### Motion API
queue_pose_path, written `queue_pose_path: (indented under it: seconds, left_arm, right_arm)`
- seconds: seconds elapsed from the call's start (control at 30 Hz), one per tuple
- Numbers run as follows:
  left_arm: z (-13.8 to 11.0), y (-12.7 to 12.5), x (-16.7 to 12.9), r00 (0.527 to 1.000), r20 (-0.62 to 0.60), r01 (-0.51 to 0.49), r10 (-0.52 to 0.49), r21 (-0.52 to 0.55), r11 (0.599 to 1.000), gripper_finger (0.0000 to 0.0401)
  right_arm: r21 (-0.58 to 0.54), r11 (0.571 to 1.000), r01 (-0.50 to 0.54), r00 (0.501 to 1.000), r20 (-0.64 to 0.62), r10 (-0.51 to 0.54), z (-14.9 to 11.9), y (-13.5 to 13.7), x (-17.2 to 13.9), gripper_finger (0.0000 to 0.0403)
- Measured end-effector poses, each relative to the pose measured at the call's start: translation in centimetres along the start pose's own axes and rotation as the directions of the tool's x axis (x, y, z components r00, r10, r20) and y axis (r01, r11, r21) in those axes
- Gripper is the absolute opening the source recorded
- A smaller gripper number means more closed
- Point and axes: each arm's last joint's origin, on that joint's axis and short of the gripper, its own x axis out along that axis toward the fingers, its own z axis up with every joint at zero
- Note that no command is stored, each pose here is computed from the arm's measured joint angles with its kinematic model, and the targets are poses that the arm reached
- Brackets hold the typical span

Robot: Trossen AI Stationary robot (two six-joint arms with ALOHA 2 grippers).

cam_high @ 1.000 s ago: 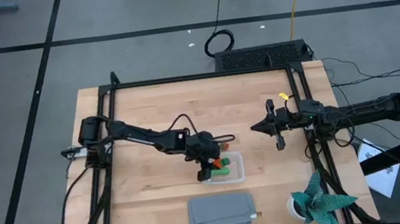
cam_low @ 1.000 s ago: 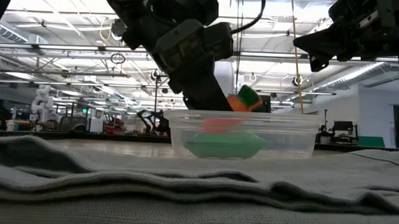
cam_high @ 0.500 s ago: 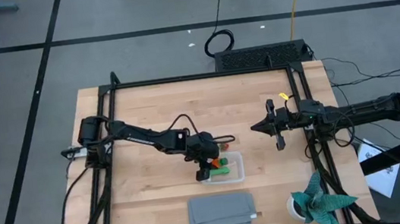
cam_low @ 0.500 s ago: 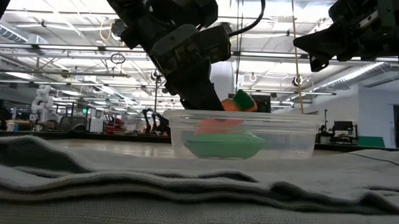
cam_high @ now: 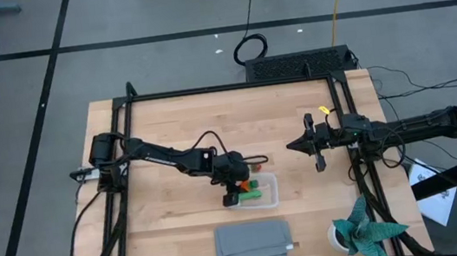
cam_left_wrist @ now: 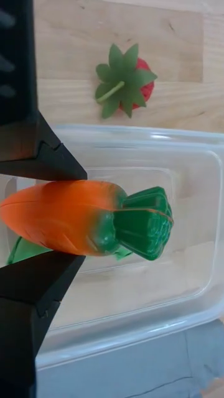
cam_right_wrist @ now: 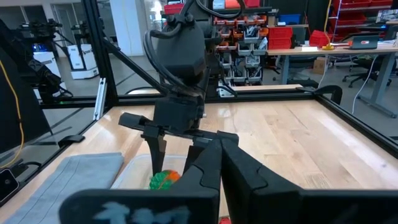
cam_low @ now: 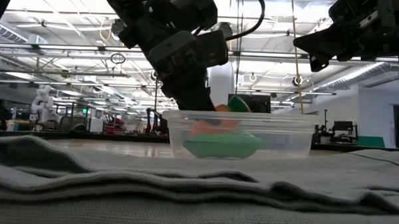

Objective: Pick and placing Produce into tupperware
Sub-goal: Put the carrot into the transparent bin

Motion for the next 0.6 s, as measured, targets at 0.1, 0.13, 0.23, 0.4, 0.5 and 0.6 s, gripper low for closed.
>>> queue_pose_path:
  seconds: [0.1,0.13,0.23,0.4,0.5,0.6]
  left_arm:
    - [-0.06,0.0,0.0,1.0,-0.006,0.0,0.0,0.007,1.0,0.0168]
    - [-0.05,0.0,0.0,1.0,-0.005,0.0,0.0,0.012,1.0,0.0168]
    - [-0.05,0.0,0.0,1.0,-0.005,0.0,0.0,0.023,1.0,0.0168]
    - [-0.07,0.0,0.0,1.0,-0.007,0.0,0.0,0.025,1.0,0.0168]
    - [-0.08,0.0,0.0,1.0,-0.008,0.003,-0.002,0.024,1.0,0.0168]
    - [-0.11,-0.03,0.01,1.0,-0.011,0.003,-0.003,0.038,0.999,0.0168]
  right_arm:
    - [0.0,1.0,0.0,1.0,0.0,0.0,0.0,0.0,0.0,0.0]
    - [0.0,1.0,0.0,1.0,0.0,0.0,0.0,0.0,0.0,0.0]
    - [0.0,1.0,0.0,1.0,0.0,0.0,0.0,0.0,0.0,0.0]
    - [0.0,1.0,0.0,1.0,0.0,0.0,0.0,0.0,0.0,0.0]
    - [0.0,1.0,0.0,1.0,0.0,0.0,0.0,0.0,0.0,0.0]
    - [0.0,1.0,0.0,1.0,0.0,0.0,0.0,0.0,0.0,0.0]
